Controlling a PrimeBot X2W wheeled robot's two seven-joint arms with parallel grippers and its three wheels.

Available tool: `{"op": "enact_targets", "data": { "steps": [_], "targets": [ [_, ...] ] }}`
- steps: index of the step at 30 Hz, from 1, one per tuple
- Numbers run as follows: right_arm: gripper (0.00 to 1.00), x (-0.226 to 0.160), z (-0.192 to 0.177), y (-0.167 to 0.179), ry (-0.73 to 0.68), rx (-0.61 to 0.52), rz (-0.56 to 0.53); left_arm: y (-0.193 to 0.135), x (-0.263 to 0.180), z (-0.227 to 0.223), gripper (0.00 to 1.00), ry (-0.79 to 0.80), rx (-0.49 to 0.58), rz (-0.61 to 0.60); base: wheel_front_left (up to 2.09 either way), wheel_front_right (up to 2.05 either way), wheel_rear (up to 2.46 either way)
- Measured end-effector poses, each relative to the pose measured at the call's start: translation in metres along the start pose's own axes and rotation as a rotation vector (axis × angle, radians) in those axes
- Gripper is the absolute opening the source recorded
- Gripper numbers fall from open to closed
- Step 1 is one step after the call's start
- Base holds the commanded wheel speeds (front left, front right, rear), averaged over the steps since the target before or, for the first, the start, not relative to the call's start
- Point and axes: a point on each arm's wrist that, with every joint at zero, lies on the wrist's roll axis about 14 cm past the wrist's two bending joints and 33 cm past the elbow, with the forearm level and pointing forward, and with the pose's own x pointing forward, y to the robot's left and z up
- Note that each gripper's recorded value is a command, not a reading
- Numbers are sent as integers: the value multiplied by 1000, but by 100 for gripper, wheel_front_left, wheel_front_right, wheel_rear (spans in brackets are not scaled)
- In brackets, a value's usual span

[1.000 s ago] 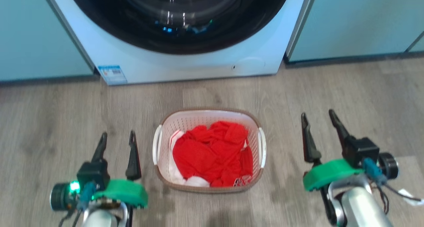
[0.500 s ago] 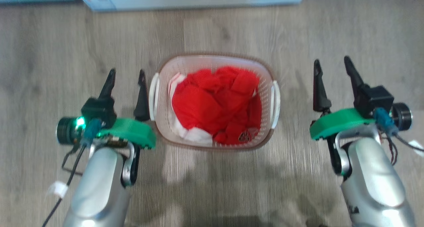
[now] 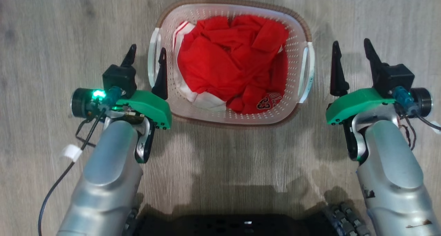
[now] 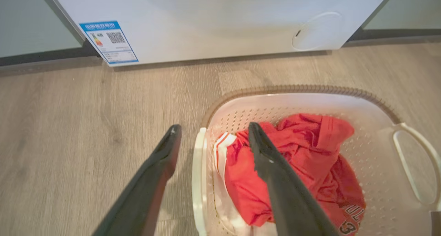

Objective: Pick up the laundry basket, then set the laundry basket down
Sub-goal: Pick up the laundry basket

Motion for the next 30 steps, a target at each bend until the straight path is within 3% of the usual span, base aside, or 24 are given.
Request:
{"op": "enact_targets", "data": {
  "steps": [6, 30],
  "targets": [
    [100, 3, -42, 0, 103, 44, -3, 4, 4, -39, 100, 114, 16, -12, 0, 0, 0],
    [100, 27, -115, 9, 257, 100, 32, 24, 37, -108, 100, 322, 72, -19, 0, 0, 0]
  ]
}}
